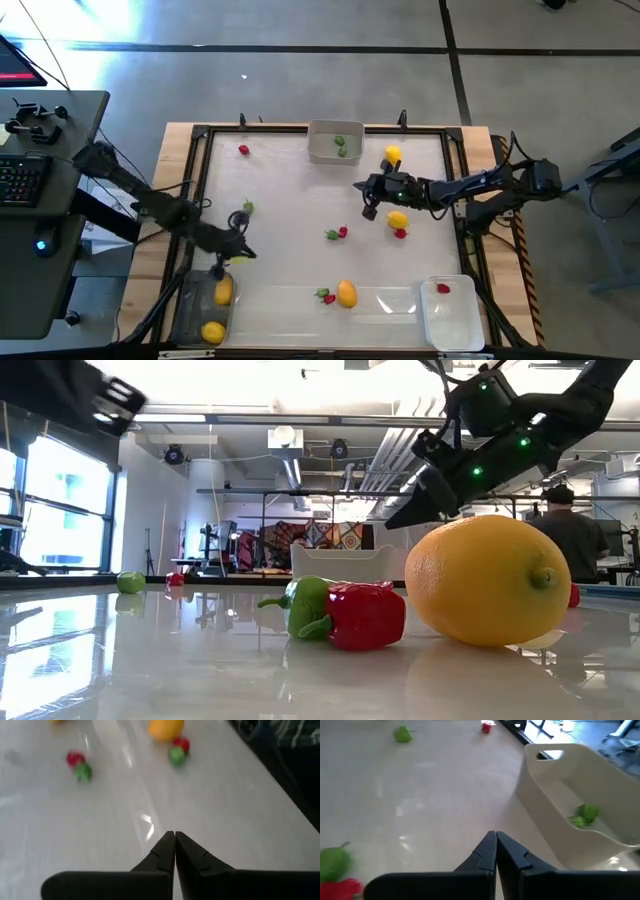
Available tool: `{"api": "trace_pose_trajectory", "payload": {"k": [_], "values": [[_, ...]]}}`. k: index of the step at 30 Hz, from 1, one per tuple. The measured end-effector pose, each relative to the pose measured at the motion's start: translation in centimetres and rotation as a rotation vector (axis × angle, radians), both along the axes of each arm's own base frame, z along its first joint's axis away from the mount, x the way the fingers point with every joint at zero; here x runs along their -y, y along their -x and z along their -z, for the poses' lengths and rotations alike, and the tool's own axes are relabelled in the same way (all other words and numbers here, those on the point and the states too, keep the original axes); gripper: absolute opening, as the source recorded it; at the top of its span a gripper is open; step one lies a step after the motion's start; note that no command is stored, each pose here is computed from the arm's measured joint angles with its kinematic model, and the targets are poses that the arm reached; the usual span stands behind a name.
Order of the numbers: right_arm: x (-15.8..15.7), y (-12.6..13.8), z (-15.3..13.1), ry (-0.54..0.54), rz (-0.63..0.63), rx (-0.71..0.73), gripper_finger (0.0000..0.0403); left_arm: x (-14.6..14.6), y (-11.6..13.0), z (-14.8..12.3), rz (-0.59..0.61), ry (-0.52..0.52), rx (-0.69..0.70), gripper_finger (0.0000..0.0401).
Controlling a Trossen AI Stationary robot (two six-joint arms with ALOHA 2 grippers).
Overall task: Sort produce into baskets
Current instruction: Put the green chili pepper into the gray bin
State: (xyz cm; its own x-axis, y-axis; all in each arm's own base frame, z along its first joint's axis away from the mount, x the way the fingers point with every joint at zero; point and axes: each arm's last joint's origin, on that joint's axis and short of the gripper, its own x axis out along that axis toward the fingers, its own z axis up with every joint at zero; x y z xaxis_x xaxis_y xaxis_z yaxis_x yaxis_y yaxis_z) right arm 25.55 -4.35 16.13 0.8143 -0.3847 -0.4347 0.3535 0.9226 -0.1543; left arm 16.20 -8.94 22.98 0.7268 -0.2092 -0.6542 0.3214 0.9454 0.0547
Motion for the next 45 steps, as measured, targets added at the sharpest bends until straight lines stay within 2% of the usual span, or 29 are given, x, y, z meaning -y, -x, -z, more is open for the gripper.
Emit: {"api": "trace_pose_trajectory", "payload": {"k": [4,8,13,18,22,31,37,45], "values": [[-0.8,-0.3,-0.1,-0.087,-0.117,0.036,0.0,-1.7,-1.2,1.8,0.012,-0.003,0.111,0.0],[-2.2,-0.5,-0.3,-0.097,-0.17,0.057,0.0018,-3.5,-2.0,2.9,-0.012,0.007,0.232,0.0],[-4.0,-1.1,-0.7,-0.156,-0.195,0.095,0.0079,-5.8,-2.5,3.4,-0.117,-0.006,0.375,0.0],[-6.1,-2.4,-0.3,-0.188,-0.217,0.08,0.0142,-7.5,-2.6,3.9,-0.215,-0.022,0.412,0.0],[-7.7,-4.2,0.7,-0.183,-0.209,0.017,0.0168,-8.4,-2.6,4.1,-0.291,-0.069,0.457,0.0],[-9.7,-8.0,1.4,-0.258,-0.161,-0.216,0.0175,-9.5,-2.3,5.3,-0.363,-0.078,0.579,0.0],[-10.3,-9.8,1.8,-0.253,-0.132,-0.318,0.0175,-9.6,-2.1,5.9,-0.375,-0.076,0.568,0.0],[-10.4,-10.6,2.3,-0.245,-0.093,-0.388,0.0188,-9.6,-2.4,6.5,-0.379,-0.071,0.54,0.0]]}}
